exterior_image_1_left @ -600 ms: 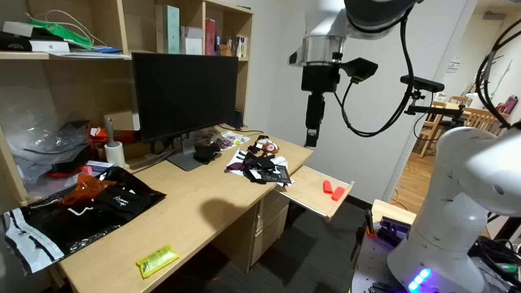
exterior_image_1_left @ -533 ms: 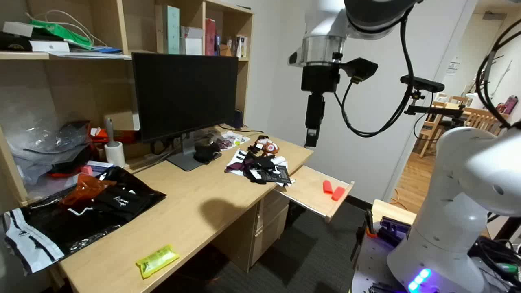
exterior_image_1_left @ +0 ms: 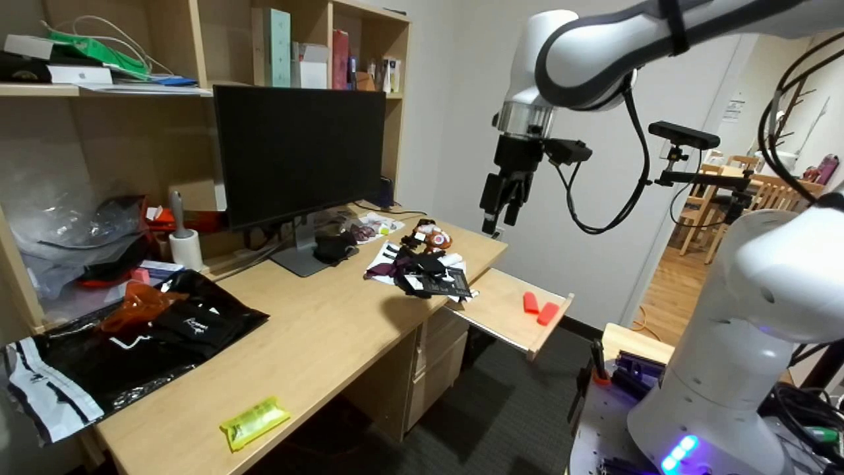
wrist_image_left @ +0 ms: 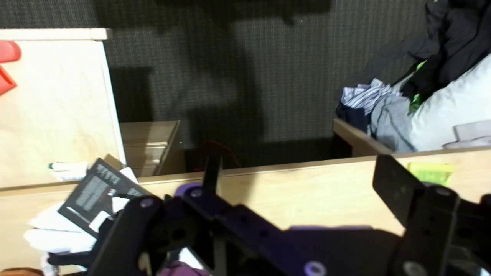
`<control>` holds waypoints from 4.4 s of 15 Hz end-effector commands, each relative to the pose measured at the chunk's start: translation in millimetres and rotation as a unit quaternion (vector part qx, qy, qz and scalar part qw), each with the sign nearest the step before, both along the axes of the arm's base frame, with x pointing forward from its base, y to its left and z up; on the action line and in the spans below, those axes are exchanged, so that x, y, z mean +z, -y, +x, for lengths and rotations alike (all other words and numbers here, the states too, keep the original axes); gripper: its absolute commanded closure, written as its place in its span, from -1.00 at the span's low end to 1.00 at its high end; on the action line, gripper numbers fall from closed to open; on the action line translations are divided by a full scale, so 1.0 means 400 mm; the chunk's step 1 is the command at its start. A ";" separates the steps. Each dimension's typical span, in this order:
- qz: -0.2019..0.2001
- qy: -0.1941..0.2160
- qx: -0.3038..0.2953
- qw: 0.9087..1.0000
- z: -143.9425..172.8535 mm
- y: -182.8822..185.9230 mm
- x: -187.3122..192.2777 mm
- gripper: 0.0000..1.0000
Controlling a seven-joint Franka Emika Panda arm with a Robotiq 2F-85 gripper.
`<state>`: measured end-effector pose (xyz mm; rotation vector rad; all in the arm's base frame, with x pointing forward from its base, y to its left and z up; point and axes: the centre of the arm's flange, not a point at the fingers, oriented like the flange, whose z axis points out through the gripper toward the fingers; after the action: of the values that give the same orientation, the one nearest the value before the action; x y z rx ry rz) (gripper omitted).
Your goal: Move the orange objects from the pullout table to the desk
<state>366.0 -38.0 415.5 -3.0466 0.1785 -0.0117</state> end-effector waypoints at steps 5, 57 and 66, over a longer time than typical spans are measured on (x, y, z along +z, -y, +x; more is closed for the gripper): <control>-0.021 0.013 -0.225 0.974 -0.053 0.469 -0.282 -1.00; -0.049 0.046 -0.526 0.848 -0.157 1.092 -0.932 -1.00; -0.040 0.036 -0.542 0.838 -0.149 1.076 -0.948 -1.00</control>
<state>306.4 -468.5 36.2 -2.5362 1.8504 -0.2057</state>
